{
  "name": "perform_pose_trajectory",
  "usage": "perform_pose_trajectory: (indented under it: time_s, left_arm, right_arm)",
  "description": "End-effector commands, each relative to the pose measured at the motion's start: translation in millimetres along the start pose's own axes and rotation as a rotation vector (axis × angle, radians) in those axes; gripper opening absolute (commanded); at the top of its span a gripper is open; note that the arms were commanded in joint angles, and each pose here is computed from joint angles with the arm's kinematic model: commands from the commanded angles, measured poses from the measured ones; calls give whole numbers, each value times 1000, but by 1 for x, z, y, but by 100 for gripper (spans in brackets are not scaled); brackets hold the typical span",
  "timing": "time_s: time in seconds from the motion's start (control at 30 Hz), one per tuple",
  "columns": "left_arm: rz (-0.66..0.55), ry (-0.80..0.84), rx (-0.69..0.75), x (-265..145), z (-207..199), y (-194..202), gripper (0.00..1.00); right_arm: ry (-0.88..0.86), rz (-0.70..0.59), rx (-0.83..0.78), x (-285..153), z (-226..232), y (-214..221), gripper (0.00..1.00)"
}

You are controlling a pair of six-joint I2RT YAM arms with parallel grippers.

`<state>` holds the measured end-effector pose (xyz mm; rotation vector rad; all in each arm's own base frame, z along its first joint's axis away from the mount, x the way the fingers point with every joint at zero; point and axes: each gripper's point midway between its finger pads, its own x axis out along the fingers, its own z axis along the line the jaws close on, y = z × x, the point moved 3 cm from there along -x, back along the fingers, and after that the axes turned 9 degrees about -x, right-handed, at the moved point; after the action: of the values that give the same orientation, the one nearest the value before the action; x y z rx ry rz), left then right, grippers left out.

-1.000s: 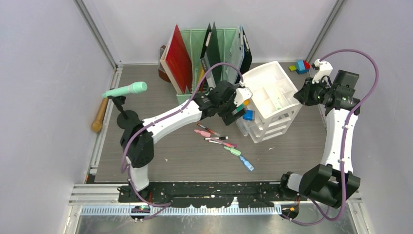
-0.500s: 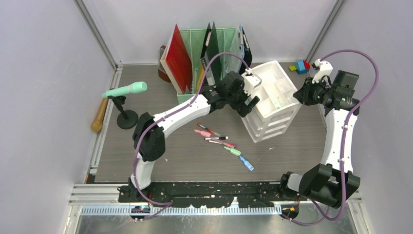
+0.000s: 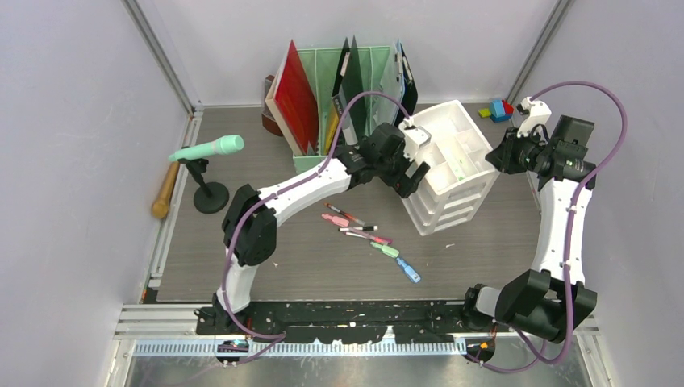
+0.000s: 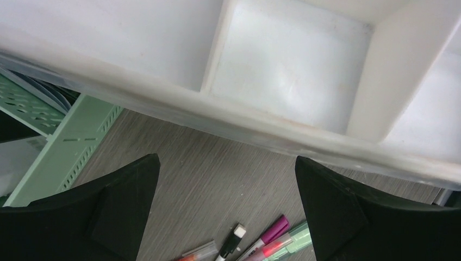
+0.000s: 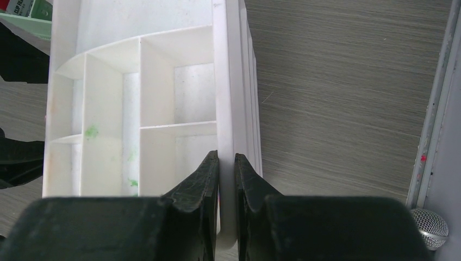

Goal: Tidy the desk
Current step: Close the drawer in the storage box, then open the drawer in the storage box.

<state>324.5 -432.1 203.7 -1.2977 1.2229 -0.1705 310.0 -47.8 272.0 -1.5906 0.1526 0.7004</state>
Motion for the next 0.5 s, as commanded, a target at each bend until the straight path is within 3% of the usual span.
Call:
perform_pose_trajectory:
  time_s: [0.0, 0.13, 0.23, 0.33, 0.47]
  left_arm:
    - [-78, -12, 66, -28, 1, -19, 100]
    - [-65, -57, 191, -51, 11, -10, 100]
    - [-64, -53, 189, -59, 17, 3, 100]
    - [-57, 56, 41, -59, 16, 13, 100]
    - [-77, 258, -281, -54, 23, 8, 100]
  right_arm:
    - [10, 137, 100, 13, -2, 25, 15]
    - [51, 154, 79, 9, -11, 19, 8]
    - [42, 155, 81, 9, -9, 18, 6]
    - [24, 141, 94, 10, -6, 17, 6]
    - [16, 140, 110, 11, -4, 20, 6]
